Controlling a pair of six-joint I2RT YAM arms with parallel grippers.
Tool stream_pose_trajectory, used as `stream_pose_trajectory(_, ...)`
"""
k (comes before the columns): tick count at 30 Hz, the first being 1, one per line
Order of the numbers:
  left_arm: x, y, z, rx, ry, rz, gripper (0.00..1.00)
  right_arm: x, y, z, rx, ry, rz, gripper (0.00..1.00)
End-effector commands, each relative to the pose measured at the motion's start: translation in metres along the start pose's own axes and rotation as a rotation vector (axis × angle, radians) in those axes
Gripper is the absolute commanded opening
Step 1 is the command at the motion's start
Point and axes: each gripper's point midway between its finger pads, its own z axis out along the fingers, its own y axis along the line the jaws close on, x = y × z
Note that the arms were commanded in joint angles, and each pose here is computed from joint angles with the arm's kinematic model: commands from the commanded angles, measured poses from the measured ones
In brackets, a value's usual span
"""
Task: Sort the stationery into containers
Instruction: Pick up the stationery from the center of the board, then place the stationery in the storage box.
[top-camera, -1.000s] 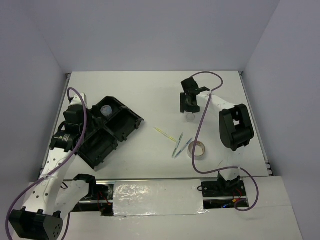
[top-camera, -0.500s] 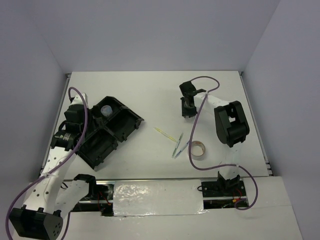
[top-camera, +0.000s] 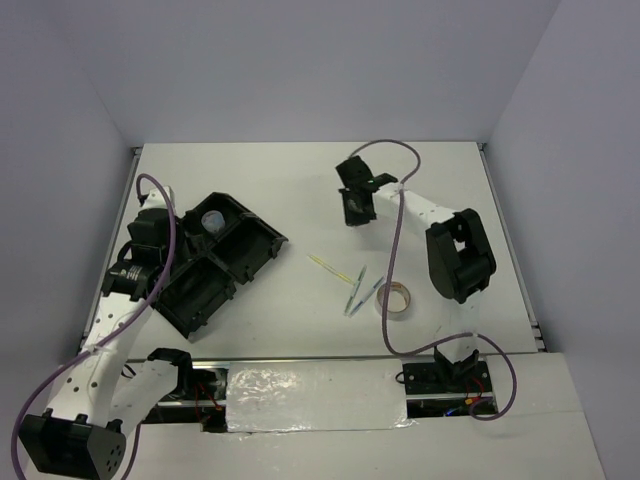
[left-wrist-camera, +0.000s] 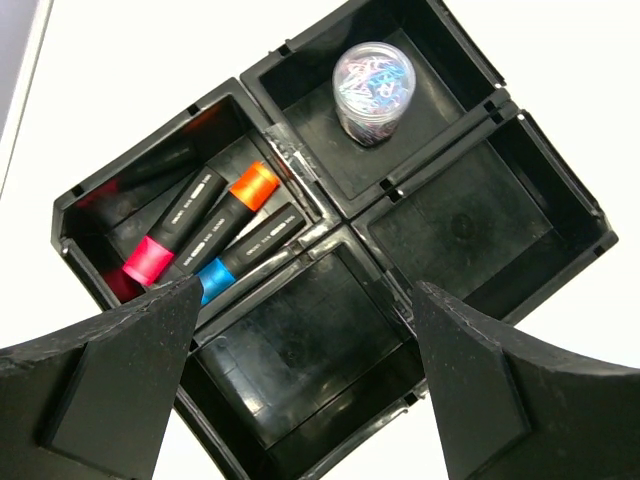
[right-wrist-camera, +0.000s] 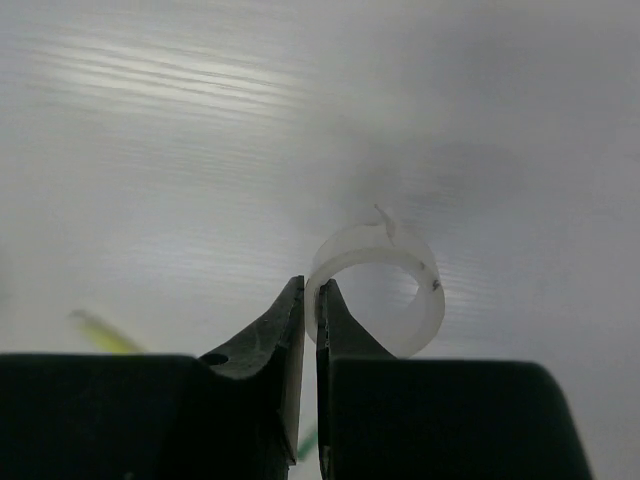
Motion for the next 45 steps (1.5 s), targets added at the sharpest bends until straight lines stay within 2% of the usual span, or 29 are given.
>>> stream_pose_trajectory(1, -0.019, 0.006, -0.007, -0.037, -0.077, -0.044, 0.99, -0.055, 0.085, -0.085, -0.19, -0.234, -0.121, 0.05)
stream_pose_trajectory(6, -0.024, 0.019, -0.013, -0.101, -0.112, -0.073, 0.99, -0.056, 0.194, -0.14, -0.356, -0.309, -0.282, 0.06)
stream_pose_trajectory(13, -0.024, 0.022, -0.014, -0.117, -0.109, -0.08, 0.99, -0.039, 0.273, -0.154, -0.412, -0.306, -0.392, 0.08)
stream_pose_trajectory(18, -0.031, 0.028, -0.022, -0.128, -0.16, -0.122, 0.99, -0.022, 0.295, -0.146, -0.457, -0.292, -0.41, 0.1)
stream_pose_trajectory(27, -0.03, 0.028, -0.02, -0.123, -0.149, -0.117, 0.99, -0.002, 0.33, -0.117, -0.507, -0.273, -0.477, 0.11)
stream_pose_trajectory(38, -0.03, 0.026, -0.02, -0.113, -0.145, -0.111, 0.99, 0.0, 0.342, -0.076, -0.469, -0.275, -0.48, 0.23)
stream_pose_trajectory(42, -0.029, 0.025, -0.019, -0.107, -0.142, -0.109, 0.99, -0.003, 0.34, -0.07, -0.463, -0.273, -0.47, 0.32)
stream_pose_trajectory(43, -0.03, 0.025, -0.019, -0.105, -0.144, -0.108, 0.99, -0.007, 0.34, -0.071, -0.471, -0.283, -0.465, 0.41)
stream_pose_trajectory(45, -0.029, 0.024, -0.019, -0.1, -0.141, -0.106, 0.99, -0.01, 0.341, -0.076, -0.488, -0.296, -0.459, 0.52)
